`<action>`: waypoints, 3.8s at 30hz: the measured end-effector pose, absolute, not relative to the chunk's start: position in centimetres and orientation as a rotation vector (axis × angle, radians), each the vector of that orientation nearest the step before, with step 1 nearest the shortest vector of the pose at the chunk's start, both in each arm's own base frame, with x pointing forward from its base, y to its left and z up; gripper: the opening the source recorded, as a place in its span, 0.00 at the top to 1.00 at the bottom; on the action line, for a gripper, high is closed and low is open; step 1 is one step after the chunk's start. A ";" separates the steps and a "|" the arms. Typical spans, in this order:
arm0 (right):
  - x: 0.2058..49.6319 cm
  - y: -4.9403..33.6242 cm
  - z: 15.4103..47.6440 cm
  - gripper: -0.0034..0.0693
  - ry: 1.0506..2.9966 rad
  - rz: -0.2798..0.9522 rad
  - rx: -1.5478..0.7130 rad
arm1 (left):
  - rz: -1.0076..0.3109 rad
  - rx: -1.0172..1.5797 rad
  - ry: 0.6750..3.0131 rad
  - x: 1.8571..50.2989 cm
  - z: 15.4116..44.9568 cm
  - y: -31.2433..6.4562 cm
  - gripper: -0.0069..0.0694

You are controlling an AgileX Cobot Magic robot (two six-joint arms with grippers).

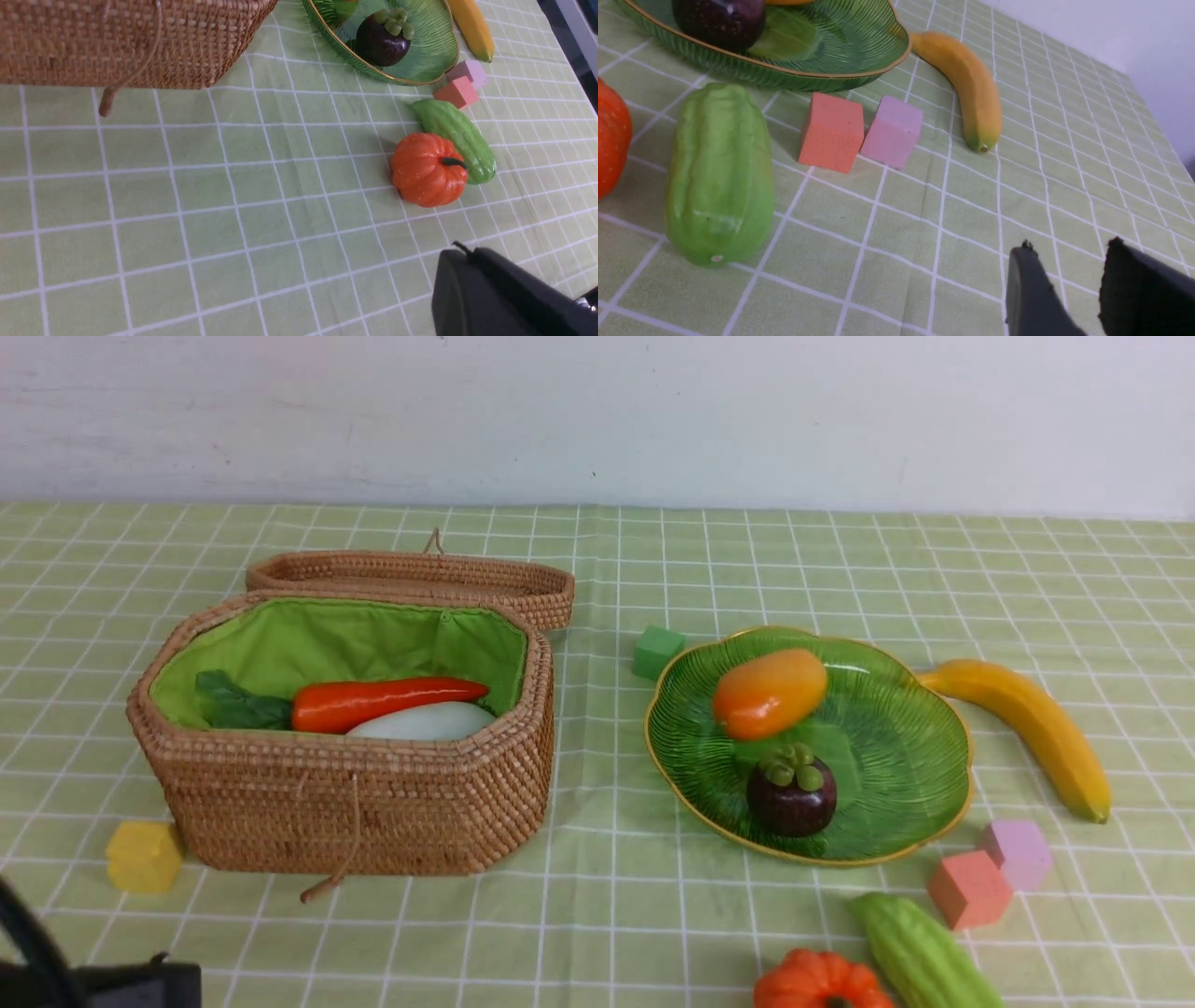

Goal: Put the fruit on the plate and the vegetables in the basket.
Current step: Use the right arm to grab a banana and put it into the right plate

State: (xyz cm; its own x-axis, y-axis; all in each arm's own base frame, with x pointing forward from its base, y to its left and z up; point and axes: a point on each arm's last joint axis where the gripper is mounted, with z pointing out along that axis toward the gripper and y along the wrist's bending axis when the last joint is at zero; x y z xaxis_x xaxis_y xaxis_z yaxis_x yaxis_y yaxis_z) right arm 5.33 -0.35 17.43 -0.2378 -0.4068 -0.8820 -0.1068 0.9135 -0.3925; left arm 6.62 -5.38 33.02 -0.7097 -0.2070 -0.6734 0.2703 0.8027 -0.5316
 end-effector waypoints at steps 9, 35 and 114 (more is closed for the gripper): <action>5.3 -0.3 17.4 0.62 1.804 -0.293 -0.384 | -0.807 0.042 2.217 5.7 31.9 -5.0 0.93; 5.3 -0.3 17.4 0.62 1.804 -0.293 -0.384 | -0.807 0.042 2.214 5.6 31.9 -5.0 0.91; 5.4 -0.3 17.7 0.62 1.772 -0.289 -0.384 | -0.269 -0.285 1.876 5.2 16.9 -0.3 0.82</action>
State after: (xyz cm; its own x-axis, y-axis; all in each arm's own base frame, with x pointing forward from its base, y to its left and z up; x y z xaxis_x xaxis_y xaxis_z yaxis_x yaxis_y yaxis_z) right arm 5.40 -0.26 17.68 -0.2064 -0.4067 -0.8899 -0.1032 0.9135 -0.3936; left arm 5.23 -0.28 16.93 -0.3095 -0.3264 -0.8931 -0.0627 0.9442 -0.3234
